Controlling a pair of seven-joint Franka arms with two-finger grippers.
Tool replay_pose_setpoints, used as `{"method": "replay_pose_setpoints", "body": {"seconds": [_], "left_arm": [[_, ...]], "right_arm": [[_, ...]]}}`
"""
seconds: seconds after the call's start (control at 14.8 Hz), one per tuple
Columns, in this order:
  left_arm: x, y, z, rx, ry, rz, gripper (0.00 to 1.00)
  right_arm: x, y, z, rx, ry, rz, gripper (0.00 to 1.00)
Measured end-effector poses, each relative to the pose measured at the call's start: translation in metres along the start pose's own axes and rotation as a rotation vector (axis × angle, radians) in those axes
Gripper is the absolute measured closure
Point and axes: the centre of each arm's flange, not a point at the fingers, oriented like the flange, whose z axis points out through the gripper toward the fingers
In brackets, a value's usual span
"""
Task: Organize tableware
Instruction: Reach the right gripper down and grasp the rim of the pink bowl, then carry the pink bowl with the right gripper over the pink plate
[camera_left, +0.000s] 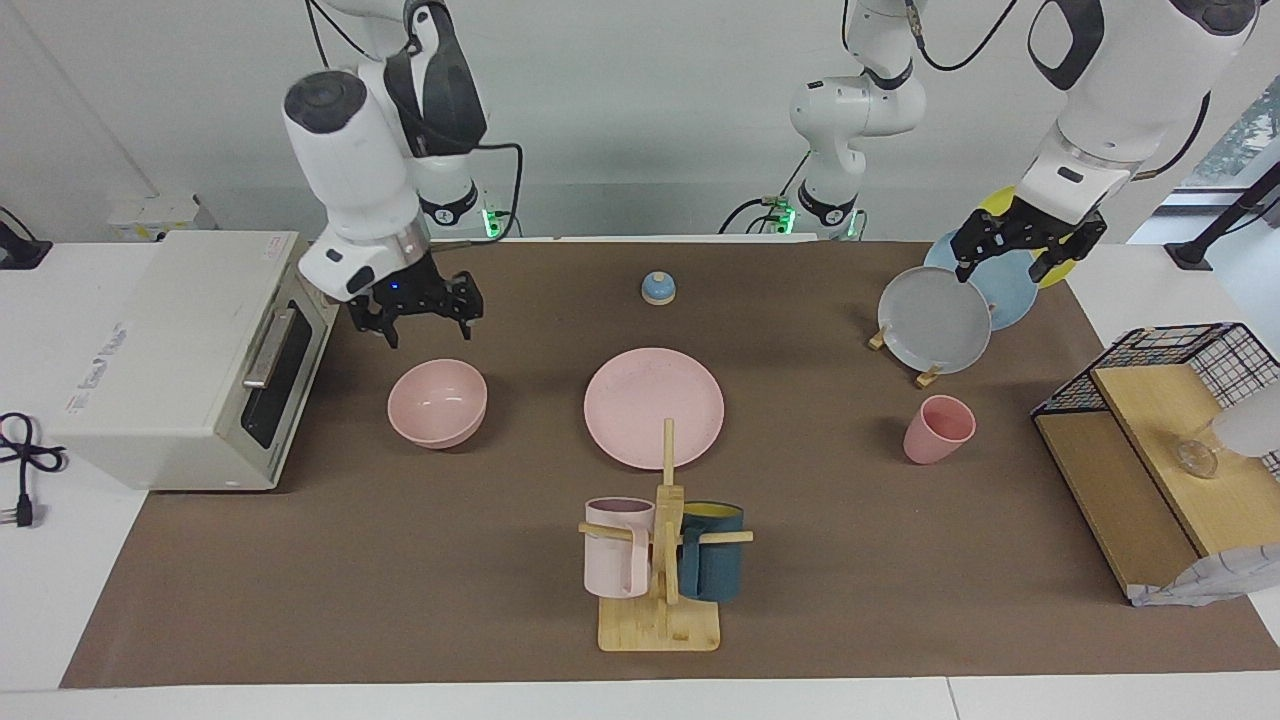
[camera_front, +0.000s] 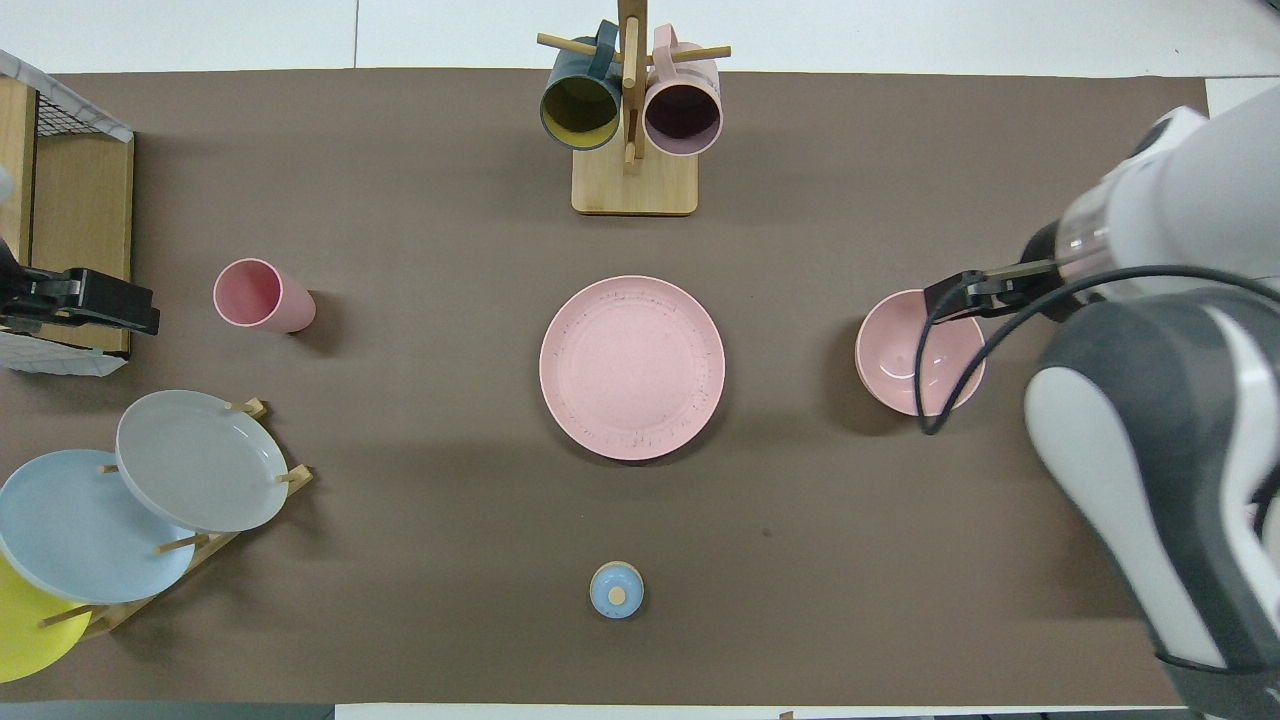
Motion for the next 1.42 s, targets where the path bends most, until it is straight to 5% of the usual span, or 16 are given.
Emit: {"method": "replay_pose_setpoints", "body": {"seconds": [0.27,0.68,1.22,1.42], "left_arm": [[0.0,0.0,0.0,0.0,0.0,0.0,0.0],[0.0,0.0,0.0,0.0,0.0,0.0,0.0],[0.0,0.002,0.0,0.0,-0.001,0.004,0.0],[0.0,0.004,0.0,0.0,-0.003,0.006,0.0]], "right_arm": [[-0.016,-0.01,0.079,0.01,0.034,-0.003,0.0],[-0.021,-0.032,0.103,0.019,0.024,-0.02,0.03],[-0.019,-0.039,0.123,-0.02,-0.062,-0.105,0.89],[0.003,-0.065,0.069,-0.045,-0.11,-0.127,0.96]]}}
